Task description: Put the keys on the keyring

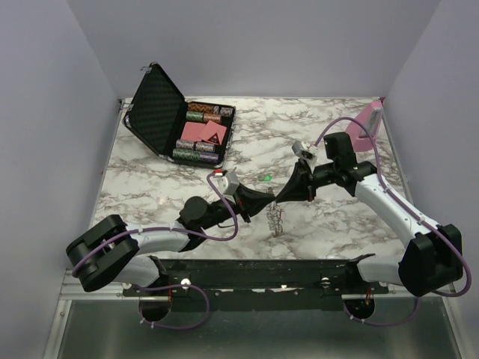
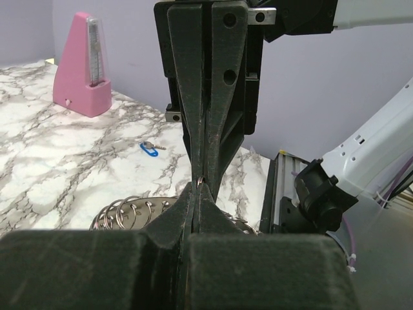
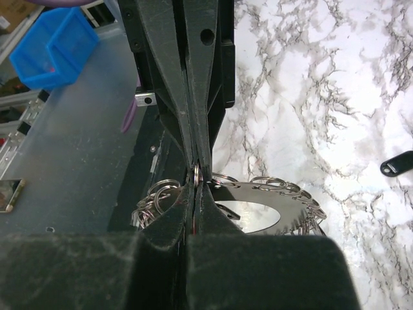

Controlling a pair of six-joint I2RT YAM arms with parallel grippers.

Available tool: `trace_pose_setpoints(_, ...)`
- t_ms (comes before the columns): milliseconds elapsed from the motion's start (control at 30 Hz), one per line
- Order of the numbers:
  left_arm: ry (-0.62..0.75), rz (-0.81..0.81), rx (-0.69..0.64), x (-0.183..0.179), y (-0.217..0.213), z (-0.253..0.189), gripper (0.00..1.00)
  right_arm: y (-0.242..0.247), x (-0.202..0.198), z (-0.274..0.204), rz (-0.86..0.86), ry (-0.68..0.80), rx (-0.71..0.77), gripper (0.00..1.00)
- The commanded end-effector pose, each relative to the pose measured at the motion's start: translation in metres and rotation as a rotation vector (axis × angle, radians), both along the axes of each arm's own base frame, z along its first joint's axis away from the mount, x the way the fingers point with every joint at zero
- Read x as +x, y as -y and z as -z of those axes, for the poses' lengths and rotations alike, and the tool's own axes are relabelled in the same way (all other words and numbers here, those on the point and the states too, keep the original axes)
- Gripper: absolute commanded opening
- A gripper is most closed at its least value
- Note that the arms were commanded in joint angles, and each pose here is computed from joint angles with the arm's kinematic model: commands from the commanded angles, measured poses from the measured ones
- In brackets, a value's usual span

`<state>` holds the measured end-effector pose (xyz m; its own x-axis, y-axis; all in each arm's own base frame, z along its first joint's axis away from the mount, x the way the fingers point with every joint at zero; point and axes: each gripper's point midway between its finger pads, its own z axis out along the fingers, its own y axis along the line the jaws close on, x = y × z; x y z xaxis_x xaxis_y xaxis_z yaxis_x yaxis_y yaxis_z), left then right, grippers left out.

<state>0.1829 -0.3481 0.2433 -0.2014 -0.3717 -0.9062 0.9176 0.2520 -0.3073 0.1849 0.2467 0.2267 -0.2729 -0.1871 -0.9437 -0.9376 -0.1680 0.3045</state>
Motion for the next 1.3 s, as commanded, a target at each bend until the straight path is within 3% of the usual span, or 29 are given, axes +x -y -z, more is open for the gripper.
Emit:
trace_pose_setpoints(0,0.067,-0.034,-0.109,0.002,-0.006,-0.034,0.00,-0.001,-0.003,0.002,-0.002,-0.001,-0.011,0.00)
trace_pose_setpoints(67,0.055,-0.035,-0.101,0.002,-0.008,-0.031,0.00,0.000,-0.003,0.003,0.000,0.012,-0.018,0.00)
trace_pose_setpoints(133,0.041,-0.031,-0.083,0.002,-0.012,-0.027,0.18,0.001,-0.004,0.004,-0.001,0.031,-0.029,0.00)
trace_pose_setpoints(200,0.035,-0.006,-0.054,-0.001,-0.017,-0.023,0.44,0.002,-0.002,0.005,-0.001,0.064,-0.038,0.01)
trace_pose_setpoints(267,0.039,0.026,-0.017,-0.005,-0.027,-0.024,0.59,0.004,-0.001,0.008,0.006,0.080,-0.059,0.00)
trace_pose_setpoints(333,0.023,0.042,0.072,-0.005,-0.035,-0.016,0.66,0.006,0.001,0.010,0.013,0.110,-0.083,0.00)
trace_pose_setpoints(467,0.030,0.066,0.356,-0.005,-0.051,0.003,0.71,0.010,0.003,0.015,0.017,0.151,-0.125,0.00)
trace_pose_setpoints(667,0.097,0.173,0.549,-0.015,-0.055,0.001,0.73,0.013,0.005,0.018,0.019,0.180,-0.159,0.01)
trace_pose_setpoints(867,0.151,0.270,0.601,-0.016,-0.033,-0.003,0.73,0.015,0.005,0.020,0.018,0.183,-0.171,0.01)
trace_pose_setpoints(900,0.368,0.205,0.433,-0.051,-0.063,-0.088,0.73,0.015,0.005,0.020,0.017,0.186,-0.168,0.01)
trace_pose_setpoints(933,0.164,0.301,0.608,-0.018,-0.022,-0.004,0.73,0.014,0.005,0.019,0.016,0.185,-0.167,0.01)
trace_pose_setpoints(1267,0.108,0.340,0.700,-0.011,0.015,0.017,0.64,0.014,0.003,0.017,0.009,0.177,-0.155,0.01)
